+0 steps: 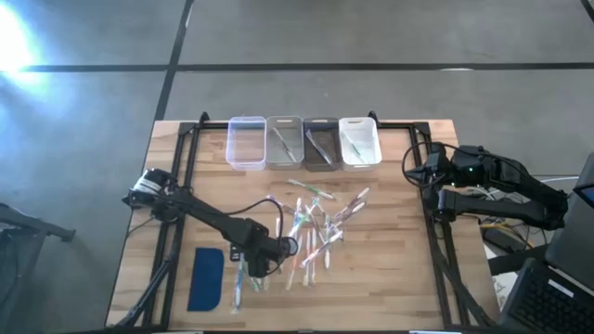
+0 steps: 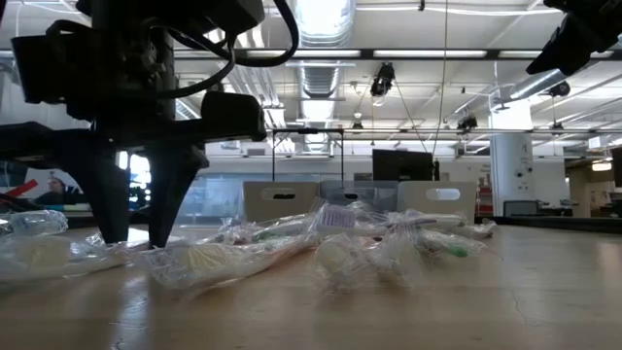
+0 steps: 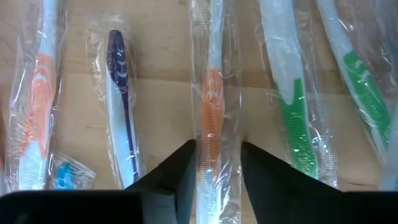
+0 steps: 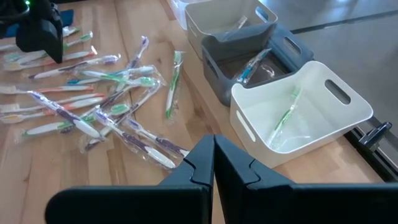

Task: Pick & Place Toothbrushes
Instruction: Put the orange toothbrush into the white transparent bin

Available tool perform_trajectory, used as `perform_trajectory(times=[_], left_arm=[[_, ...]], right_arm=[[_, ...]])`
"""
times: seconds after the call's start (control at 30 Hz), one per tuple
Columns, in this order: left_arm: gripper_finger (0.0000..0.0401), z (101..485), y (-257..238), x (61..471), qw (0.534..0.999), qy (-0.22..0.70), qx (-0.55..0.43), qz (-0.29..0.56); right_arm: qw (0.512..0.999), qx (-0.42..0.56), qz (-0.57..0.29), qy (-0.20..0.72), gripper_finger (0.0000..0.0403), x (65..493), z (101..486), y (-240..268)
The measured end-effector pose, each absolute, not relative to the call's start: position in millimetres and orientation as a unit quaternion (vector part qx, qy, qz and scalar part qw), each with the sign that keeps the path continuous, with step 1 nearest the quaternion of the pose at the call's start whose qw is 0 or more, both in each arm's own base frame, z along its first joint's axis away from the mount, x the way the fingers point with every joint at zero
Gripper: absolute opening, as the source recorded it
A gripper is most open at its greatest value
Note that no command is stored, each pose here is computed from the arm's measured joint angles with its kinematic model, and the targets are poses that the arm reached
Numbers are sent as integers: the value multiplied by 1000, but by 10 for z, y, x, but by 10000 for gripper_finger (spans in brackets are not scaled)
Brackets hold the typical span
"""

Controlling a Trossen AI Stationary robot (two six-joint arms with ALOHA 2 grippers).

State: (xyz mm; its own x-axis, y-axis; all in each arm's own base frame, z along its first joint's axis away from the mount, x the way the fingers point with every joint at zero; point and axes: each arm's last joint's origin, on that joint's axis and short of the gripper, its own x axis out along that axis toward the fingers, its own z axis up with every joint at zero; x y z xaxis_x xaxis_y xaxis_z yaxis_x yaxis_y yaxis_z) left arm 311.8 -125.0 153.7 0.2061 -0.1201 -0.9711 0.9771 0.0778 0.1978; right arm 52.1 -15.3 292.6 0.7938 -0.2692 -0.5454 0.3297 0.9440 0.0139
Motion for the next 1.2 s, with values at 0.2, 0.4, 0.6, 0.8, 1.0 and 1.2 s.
perform_trajectory(times=[0.2, 0.4, 0.6, 0.8, 1.0, 1.2], left_arm=[[83, 1535, -1256, 3130, 601, 426, 499, -458], [54, 1535, -1260, 3140, 604, 422, 500, -456], [47, 1537, -1265, 3153, 607, 416, 502, -454], [45, 1539, -1267, 3159, 608, 413, 504, -453], [44, 1541, -1267, 3160, 609, 413, 504, -452], [42, 1621, -1264, 3157, 606, 418, 503, -452]], right_arm=[[946, 54, -158, 279, 8, 521, 2926, -153], [946, 54, -158, 279, 8, 521, 2926, -154], [946, 54, -158, 279, 8, 521, 2926, -154], [945, 54, -158, 279, 8, 521, 2926, -154], [946, 54, -158, 279, 8, 521, 2926, -153], [946, 54, -158, 279, 8, 521, 2926, -153]])
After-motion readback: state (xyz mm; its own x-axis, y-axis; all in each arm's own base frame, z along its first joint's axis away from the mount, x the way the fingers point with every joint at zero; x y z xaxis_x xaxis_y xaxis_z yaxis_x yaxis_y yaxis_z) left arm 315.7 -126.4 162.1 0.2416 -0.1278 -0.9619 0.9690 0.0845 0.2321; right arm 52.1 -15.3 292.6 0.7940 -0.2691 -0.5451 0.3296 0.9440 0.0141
